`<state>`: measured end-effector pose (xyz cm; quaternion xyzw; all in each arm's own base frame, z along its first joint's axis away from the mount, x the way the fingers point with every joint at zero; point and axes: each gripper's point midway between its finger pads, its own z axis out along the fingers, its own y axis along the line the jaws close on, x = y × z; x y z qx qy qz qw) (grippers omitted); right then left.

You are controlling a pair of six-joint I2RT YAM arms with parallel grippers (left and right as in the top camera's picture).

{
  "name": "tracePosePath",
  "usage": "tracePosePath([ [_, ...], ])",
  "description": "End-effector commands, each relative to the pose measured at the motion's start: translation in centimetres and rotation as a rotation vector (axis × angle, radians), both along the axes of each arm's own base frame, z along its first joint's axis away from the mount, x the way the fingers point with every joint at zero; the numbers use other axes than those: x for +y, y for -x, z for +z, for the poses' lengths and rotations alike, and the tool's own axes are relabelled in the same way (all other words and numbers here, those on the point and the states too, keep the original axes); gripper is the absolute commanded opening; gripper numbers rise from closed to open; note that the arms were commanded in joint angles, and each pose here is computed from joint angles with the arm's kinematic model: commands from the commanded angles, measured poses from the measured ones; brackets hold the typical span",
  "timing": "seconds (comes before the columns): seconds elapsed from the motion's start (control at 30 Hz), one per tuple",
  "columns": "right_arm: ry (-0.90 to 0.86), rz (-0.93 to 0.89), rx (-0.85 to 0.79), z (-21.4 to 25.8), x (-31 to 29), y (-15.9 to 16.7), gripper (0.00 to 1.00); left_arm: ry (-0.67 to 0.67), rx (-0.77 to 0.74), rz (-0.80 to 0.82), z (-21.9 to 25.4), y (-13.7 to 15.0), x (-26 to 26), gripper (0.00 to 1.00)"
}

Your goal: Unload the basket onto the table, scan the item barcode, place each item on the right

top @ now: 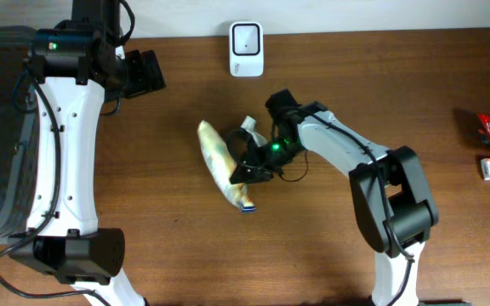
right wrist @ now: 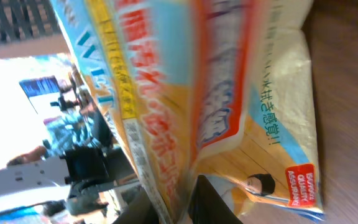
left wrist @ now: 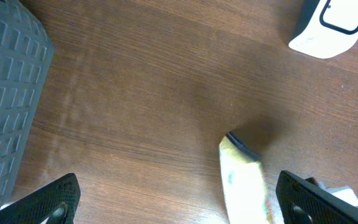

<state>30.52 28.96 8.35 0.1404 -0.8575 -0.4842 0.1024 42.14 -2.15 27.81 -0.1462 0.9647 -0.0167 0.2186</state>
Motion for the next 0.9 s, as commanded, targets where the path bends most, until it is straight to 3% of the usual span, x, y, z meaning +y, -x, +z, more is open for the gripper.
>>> tracePosePath([
  [0.0,0.095,-0.166,0.041,-1.0,-4.3,-3.2,0.45,-0.006,0.0,0.015,-0.1,-0.1,0.3,0.99],
  [0.13,0.306,-0.38,0.007,-3.6,-13.4,-7.5,0.47,-0.006,0.0,0.015,-0.1,-0.1,0.3,0.99],
  [0.23,0.302,-0.318,-0.08,-2.3,-15.1,-7.9,0.5,-0.006,0.0,0.015,-0.1,-0.1,0.3,0.99],
  [0.4,0.41,-0.092,-0.129,-2.1,-10.6,-3.9,0.8,-0.006,0.0,0.015,-0.1,-0.1,0.3,0.99],
  [0.53,0.636,-0.132,-0.086,-3.8,-10.0,-2.7,0.99,-0.006,0.0,0.015,-0.1,-0.1,0.3,0.99],
  [0.87,0.705,-0.181,-0.095,-4.5,-11.0,-3.3,0.99,-0.005,0.0,0.015,-0.1,-0.1,0.3,0.99],
])
